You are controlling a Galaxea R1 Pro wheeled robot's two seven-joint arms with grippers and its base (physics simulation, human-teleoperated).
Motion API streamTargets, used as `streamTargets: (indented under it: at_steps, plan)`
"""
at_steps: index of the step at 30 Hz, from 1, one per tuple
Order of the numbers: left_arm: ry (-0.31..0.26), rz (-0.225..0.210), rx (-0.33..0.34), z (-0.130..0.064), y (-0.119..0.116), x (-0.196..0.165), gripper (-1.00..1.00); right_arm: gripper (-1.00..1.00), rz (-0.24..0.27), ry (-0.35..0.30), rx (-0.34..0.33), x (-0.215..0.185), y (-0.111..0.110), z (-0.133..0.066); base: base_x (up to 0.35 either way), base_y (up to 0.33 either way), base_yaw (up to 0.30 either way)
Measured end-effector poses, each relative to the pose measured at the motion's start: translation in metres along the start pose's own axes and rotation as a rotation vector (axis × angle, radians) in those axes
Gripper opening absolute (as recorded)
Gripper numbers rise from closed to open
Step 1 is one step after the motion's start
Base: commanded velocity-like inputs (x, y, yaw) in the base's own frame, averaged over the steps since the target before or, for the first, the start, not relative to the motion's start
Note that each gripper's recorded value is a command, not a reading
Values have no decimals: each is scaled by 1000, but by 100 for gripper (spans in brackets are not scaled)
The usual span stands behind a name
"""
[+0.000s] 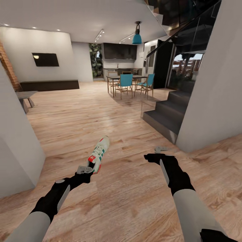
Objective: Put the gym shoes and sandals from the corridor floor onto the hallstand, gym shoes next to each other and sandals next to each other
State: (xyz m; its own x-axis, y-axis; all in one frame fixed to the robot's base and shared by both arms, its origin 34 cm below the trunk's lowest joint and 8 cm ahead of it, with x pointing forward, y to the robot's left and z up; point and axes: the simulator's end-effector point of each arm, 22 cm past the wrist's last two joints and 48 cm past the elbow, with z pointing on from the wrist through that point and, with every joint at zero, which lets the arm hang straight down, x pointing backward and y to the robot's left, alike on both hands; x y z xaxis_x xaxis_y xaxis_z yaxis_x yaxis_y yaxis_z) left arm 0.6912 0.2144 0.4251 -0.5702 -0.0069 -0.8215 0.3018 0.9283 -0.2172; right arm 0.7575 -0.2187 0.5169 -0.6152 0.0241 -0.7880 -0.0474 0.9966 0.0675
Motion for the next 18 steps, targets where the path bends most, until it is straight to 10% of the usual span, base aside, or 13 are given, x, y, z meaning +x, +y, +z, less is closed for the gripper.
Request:
streamTargets:
  at_steps: [18]
  plan:
    - [-1,0,-1,0,0,0,-100,100,-1,0,0,0,0,0,0,0,299]
